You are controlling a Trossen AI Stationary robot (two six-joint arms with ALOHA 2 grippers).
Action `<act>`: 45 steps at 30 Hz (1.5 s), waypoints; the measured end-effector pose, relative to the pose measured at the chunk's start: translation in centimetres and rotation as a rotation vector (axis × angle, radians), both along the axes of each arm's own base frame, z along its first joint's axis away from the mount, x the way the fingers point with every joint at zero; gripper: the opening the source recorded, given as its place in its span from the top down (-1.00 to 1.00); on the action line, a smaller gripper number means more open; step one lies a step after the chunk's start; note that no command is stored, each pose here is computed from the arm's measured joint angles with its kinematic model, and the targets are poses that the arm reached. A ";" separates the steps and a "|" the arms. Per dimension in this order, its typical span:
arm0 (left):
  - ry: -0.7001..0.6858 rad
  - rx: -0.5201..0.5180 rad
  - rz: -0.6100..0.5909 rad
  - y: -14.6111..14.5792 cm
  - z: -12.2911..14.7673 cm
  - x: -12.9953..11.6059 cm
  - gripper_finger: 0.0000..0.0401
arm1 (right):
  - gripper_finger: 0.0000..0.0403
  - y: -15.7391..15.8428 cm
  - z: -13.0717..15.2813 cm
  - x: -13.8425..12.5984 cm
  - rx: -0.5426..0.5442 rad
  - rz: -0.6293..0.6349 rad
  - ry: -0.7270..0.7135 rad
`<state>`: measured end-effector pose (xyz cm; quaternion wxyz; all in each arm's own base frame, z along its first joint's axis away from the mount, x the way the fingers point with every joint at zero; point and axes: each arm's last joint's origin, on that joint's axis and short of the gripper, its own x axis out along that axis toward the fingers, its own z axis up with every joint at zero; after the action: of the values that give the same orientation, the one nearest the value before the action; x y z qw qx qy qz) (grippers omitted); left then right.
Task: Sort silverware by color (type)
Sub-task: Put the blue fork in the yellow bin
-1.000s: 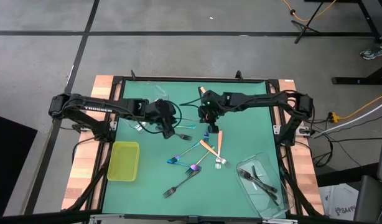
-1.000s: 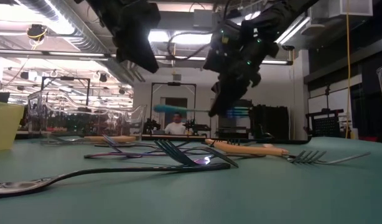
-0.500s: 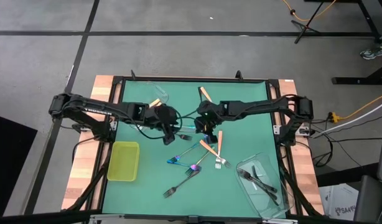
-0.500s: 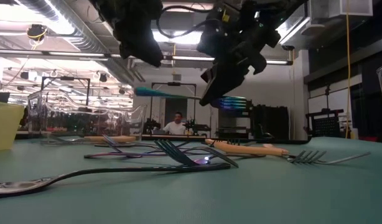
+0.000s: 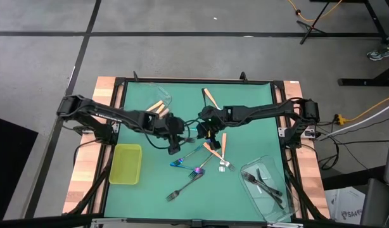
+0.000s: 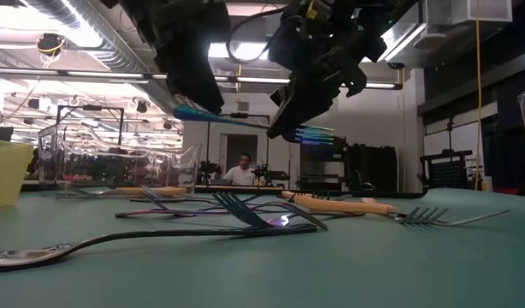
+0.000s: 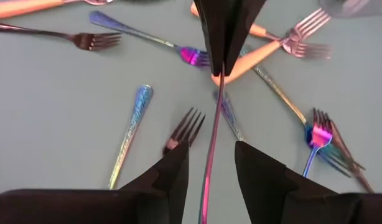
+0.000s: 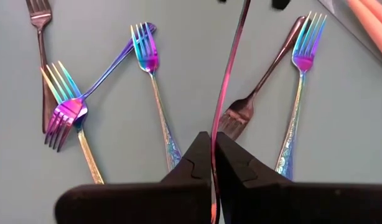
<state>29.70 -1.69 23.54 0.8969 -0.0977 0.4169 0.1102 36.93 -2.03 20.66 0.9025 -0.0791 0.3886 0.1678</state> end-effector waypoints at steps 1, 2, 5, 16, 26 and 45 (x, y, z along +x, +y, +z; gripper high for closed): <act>0.007 0.000 -0.001 0.0 -0.2 0.1 0.38 | 1.00 0.0 0.0 0.0 0.000 0.000 -0.001; 0.014 0.001 -0.001 0.0 -0.3 0.1 0.38 | 1.00 0.0 0.0 0.0 -0.002 -0.002 -0.001; 0.026 0.002 0.000 0.0 -0.6 0.2 0.38 | 1.00 0.0 0.0 0.0 -0.003 -0.003 -0.001; 0.107 0.012 0.004 0.0 -1.1 -0.4 0.38 | 1.00 0.0 0.0 0.0 -0.004 -0.004 -0.001; 0.119 0.011 0.002 0.0 -1.1 -0.5 0.45 | 1.00 0.0 0.0 0.0 -0.004 -0.005 -0.001; 0.120 0.020 -0.018 0.0 -1.1 -0.5 0.98 | 0.99 -0.1 0.0 0.0 -0.005 -0.005 -0.001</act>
<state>29.21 -1.67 22.42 0.8722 -0.0782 0.4696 0.1122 36.94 -2.09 20.67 0.9030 -0.0807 0.3886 0.1647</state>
